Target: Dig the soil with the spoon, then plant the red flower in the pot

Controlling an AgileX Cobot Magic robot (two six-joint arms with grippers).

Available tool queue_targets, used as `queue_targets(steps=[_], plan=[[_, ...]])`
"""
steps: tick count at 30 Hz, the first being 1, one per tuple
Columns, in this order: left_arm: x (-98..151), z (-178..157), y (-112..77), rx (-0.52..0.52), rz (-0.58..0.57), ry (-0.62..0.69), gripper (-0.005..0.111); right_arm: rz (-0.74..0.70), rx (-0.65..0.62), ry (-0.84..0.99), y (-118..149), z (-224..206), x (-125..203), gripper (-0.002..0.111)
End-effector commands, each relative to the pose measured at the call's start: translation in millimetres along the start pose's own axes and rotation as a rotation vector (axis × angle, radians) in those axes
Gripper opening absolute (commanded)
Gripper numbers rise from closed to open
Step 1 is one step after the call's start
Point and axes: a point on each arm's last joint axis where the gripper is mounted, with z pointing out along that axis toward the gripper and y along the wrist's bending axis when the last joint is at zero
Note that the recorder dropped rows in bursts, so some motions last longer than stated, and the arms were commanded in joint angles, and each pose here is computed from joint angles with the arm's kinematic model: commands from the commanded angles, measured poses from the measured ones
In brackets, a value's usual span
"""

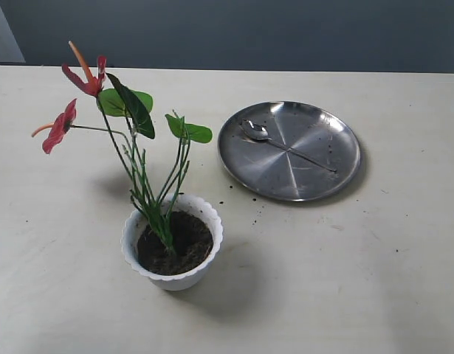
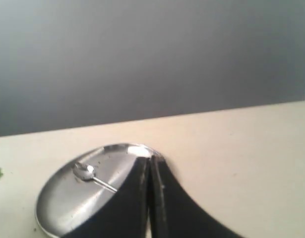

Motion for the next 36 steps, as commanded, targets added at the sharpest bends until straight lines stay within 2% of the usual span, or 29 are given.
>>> queue_targets(steps=[1, 8, 17, 36], plan=[[-0.2, -0.2, 0.0, 0.001, 0.003, -0.002, 0.000, -0.046, 0.035, 0.054, -5.7, 1.3, 18.5, -0.001], [-0.2, -0.2, 0.0, 0.001, 0.003, -0.002, 0.000, -0.171, 0.024, 0.085, -8.1, 4.7, 36.2, -0.001], [-0.2, -0.2, 0.0, 0.001, 0.003, -0.002, 0.000, -0.180, 0.031, 0.157, -13.0, 6.9, 61.8, -0.001], [-0.2, -0.2, 0.0, 0.001, 0.003, -0.002, 0.000, -0.179, 0.034, 0.192, -13.6, 5.8, 65.1, -0.001]])
